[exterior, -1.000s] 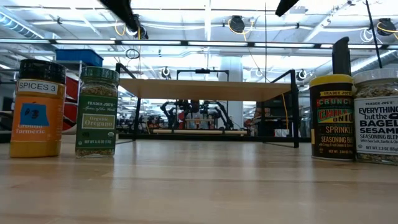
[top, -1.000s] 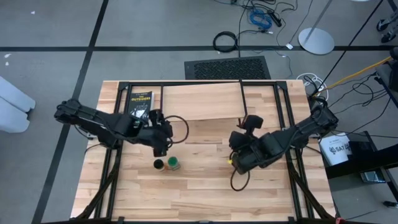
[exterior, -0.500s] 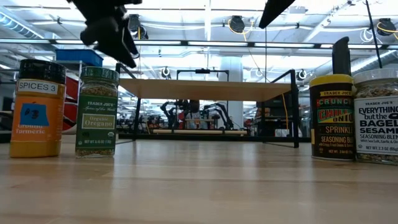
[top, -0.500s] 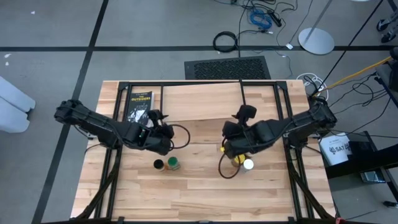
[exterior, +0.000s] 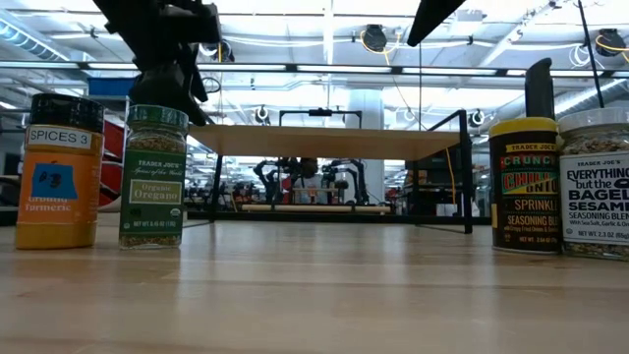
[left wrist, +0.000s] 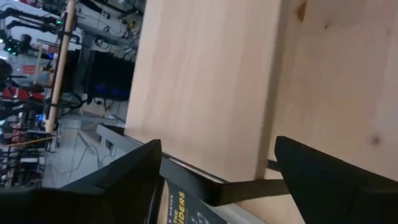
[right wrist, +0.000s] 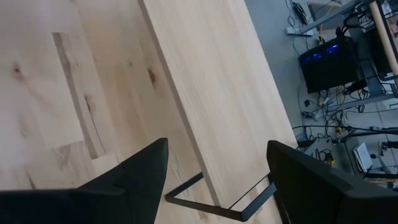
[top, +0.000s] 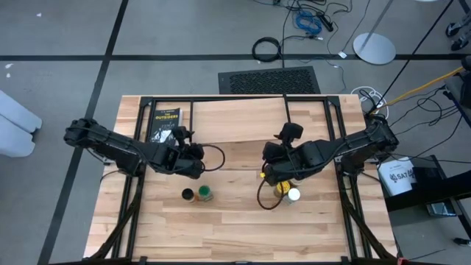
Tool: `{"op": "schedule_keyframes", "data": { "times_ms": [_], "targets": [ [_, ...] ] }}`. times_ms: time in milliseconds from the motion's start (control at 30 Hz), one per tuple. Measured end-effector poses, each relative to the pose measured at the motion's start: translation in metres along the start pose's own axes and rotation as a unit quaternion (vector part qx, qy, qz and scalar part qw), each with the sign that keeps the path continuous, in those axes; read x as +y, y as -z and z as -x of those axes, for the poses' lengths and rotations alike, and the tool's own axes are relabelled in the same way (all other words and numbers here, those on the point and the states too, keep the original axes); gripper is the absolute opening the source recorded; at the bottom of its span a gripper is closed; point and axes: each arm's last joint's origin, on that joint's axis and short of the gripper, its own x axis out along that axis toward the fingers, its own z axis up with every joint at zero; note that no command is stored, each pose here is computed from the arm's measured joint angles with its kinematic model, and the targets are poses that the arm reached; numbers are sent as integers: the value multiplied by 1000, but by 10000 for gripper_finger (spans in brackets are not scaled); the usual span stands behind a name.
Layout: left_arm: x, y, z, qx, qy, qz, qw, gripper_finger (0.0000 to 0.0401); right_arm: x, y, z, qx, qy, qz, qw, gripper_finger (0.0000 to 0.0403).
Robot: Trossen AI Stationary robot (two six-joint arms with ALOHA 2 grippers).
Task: Shelf spices
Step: Put the black seasoning bottle on the shelf
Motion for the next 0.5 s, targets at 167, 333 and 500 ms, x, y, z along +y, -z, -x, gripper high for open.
{"op": "schedule_keyframes", "data": {
  "times_ms": [167, 333, 500],
  "targets": [
    [4, 1, -4, 11, -18, 0, 1000, 311, -1, 0, -1, 1, 1, -2, 1000, 260],
    [9, 2, -9, 22, -31, -7, 999, 311, -1, 0, -1, 1, 1, -2, 1000, 260],
    [13, 2, -12, 27, -52, -16, 998, 311, -1, 0, -1, 1, 1, -1, 1000, 260]
  ]
}}
